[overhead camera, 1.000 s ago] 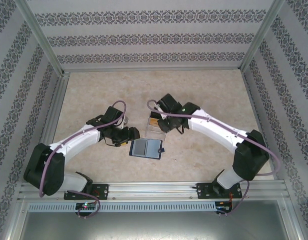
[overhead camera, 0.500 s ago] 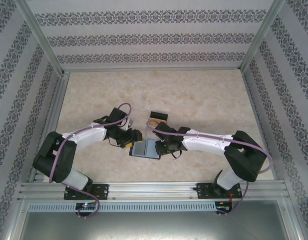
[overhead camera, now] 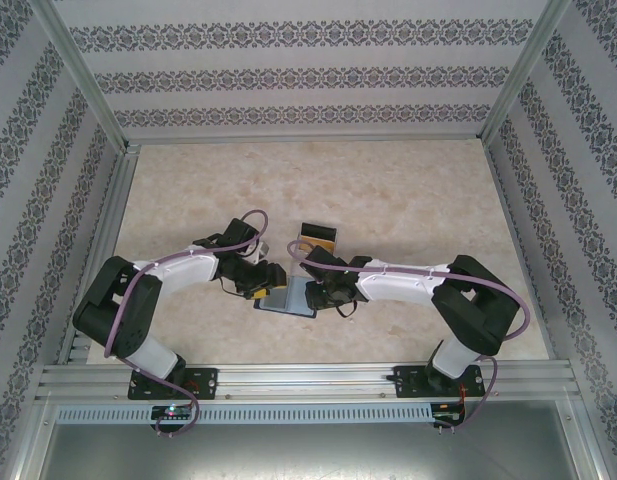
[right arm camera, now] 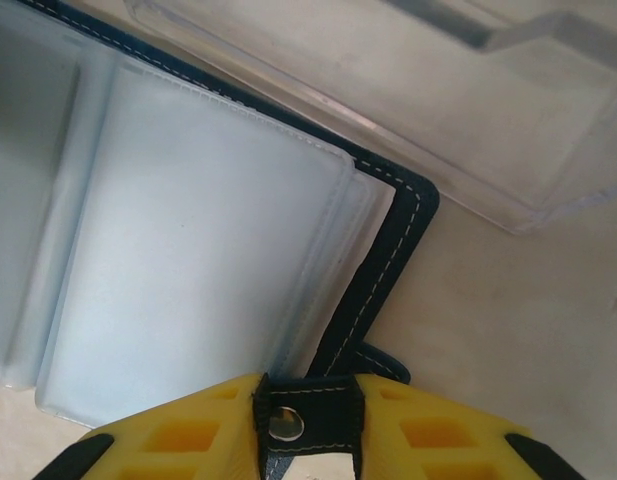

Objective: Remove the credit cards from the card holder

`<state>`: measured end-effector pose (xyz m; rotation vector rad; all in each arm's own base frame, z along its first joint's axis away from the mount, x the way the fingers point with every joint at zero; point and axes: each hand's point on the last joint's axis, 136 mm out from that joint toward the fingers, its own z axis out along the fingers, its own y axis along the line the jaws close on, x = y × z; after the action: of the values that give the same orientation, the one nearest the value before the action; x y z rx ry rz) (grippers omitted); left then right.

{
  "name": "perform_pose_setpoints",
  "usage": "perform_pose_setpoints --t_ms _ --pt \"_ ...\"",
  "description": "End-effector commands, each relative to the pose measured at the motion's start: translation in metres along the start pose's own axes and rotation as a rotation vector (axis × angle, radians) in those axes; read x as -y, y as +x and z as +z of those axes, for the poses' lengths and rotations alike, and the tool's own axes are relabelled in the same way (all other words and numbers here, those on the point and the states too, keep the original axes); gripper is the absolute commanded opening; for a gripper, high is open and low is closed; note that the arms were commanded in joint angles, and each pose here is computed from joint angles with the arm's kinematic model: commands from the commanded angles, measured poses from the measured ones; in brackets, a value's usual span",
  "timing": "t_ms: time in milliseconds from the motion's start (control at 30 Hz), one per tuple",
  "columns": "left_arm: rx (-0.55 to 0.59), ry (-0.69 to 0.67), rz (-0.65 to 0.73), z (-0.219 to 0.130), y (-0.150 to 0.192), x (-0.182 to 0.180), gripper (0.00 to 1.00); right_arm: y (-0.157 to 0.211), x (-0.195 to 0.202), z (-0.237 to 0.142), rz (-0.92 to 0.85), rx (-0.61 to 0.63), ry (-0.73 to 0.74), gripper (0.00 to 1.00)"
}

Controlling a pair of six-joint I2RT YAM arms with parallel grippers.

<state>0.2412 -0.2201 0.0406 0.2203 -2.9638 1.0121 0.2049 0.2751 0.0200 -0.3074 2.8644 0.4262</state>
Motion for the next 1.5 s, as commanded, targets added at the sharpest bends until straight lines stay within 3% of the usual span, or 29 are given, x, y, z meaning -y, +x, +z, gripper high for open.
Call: perform_pose_setpoints --t_ms 0,300,900,1467 --pt "0.001 -0.051 0.010 0.002 0.002 -0.009 0.59 0.008 0.000 0.006 0.005 -0.025 0.007 0.30" --pt "0.074 -0.087 0.023 -0.014 -0.004 -0.009 0.59 0.011 0.001 0.009 0.008 -0.037 0.006 0.29" --pt "-0.026 -0.001 0.030 0.008 0.005 0.000 0.59 0.015 -0.001 0.013 0.007 -0.050 0.000 0.28" --pt "-0.043 0.133 0.125 0.007 0.006 0.044 0.81 0.017 0.000 0.014 0.018 -0.047 -0.005 0.28"
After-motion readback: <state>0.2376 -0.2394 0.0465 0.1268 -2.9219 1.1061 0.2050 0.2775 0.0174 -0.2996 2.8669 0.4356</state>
